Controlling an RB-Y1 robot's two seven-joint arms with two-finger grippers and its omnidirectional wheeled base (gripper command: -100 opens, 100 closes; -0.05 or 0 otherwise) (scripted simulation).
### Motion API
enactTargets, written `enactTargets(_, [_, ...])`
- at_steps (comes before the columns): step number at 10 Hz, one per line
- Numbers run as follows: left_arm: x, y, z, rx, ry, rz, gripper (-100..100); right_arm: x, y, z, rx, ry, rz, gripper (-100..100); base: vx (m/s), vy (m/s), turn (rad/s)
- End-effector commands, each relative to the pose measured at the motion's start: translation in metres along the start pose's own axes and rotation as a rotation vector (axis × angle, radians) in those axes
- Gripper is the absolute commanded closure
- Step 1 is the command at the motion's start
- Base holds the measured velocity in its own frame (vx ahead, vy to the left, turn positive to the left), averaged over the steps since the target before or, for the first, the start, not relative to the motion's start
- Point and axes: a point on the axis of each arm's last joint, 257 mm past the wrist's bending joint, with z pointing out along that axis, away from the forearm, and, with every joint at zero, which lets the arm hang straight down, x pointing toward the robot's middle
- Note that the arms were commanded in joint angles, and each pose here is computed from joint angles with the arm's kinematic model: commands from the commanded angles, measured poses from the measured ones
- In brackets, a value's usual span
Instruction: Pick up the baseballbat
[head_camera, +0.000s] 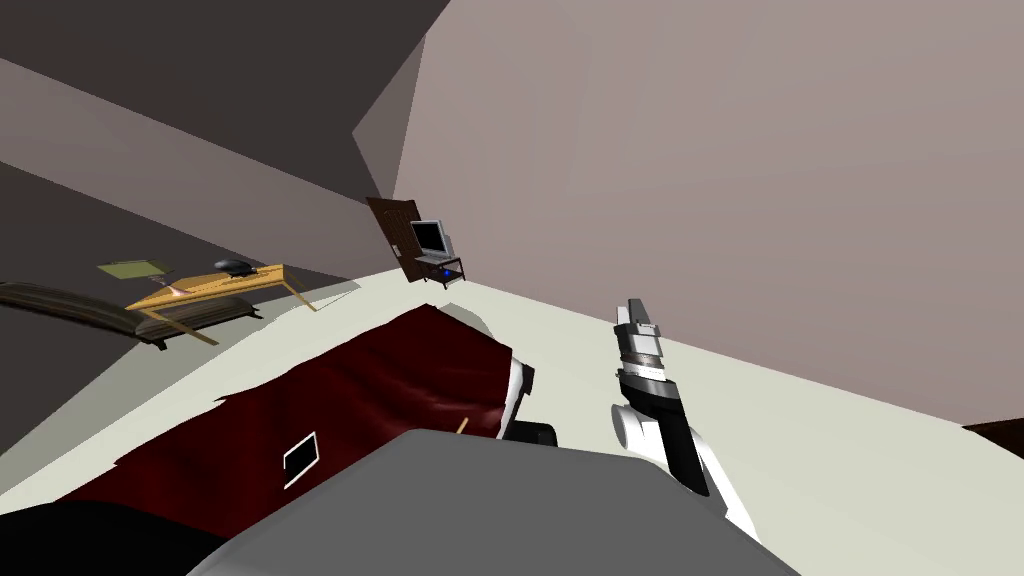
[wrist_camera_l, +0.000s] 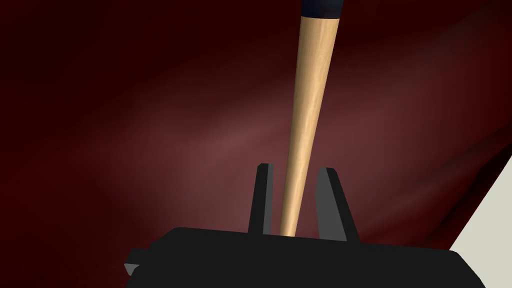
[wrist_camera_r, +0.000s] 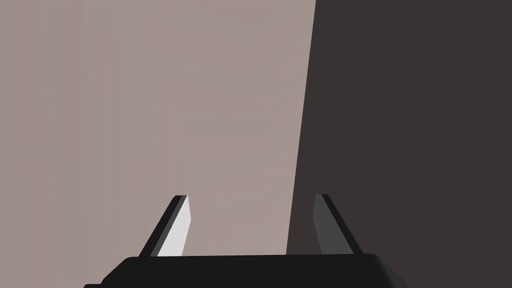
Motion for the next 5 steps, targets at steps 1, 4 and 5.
enactTargets(1, [0.009,-0.018,-0.003,-0.007,-0.007,0.052,100,0.000,0.000,0.000,0.000,0.000,0.000,0,0.027,-0.064,0.293])
enactTargets(4, [0.021,-0.043,-0.009,-0.010,-0.012,0.111,100,0.000,0.000,0.000,0.000,0.000,0.000,0,0.008,-0.058,0.160])
enactTargets(5, [0.021,-0.043,-0.009,-0.010,-0.012,0.111,100,0.000,0.000,0.000,0.000,0.000,0.000,0,0.006,-0.056,0.126])
